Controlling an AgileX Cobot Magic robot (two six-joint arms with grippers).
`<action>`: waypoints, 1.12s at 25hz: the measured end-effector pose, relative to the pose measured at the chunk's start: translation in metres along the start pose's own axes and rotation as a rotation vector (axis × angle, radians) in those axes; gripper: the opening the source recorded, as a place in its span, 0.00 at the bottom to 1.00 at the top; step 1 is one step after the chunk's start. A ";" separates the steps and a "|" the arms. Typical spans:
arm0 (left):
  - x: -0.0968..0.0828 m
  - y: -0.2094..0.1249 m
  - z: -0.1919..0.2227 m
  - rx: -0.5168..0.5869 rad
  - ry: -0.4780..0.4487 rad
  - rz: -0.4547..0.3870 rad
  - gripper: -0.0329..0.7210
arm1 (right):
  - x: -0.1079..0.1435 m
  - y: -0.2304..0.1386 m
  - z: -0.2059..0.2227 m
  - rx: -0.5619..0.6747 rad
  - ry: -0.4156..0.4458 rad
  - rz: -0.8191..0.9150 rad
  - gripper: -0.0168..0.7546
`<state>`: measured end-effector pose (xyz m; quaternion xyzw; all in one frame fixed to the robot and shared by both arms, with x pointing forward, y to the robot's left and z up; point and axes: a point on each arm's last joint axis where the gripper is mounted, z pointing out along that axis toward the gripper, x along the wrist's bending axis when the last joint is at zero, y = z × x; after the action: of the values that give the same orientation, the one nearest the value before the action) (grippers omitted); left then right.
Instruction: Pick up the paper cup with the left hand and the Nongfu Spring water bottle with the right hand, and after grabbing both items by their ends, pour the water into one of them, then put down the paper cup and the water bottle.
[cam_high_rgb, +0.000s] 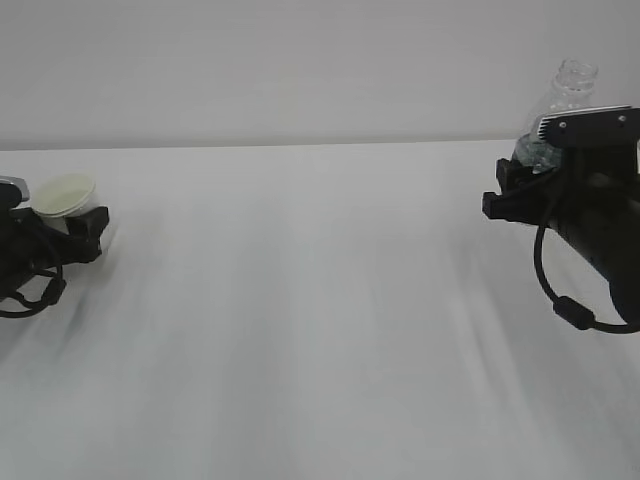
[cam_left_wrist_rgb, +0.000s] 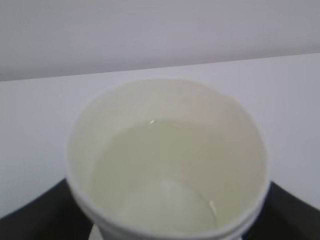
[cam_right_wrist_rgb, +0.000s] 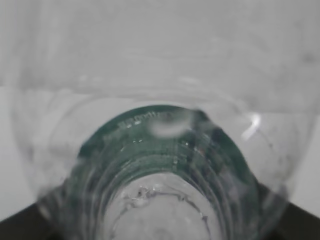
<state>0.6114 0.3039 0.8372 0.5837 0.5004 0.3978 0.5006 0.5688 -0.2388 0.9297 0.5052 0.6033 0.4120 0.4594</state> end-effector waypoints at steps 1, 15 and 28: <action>0.000 -0.001 0.000 0.008 0.004 -0.002 0.81 | 0.000 0.000 0.000 0.000 0.000 0.000 0.65; -0.003 0.003 -0.016 0.031 0.016 -0.011 0.89 | 0.000 0.000 0.000 0.000 0.000 0.000 0.65; -0.014 0.011 -0.059 0.082 0.010 -0.019 0.87 | 0.000 0.000 0.000 0.000 0.000 0.000 0.65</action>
<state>0.5542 0.3009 0.8596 0.5970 0.5241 0.3752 0.4777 0.5688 -0.2388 0.9297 0.5052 0.6033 0.4120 0.4594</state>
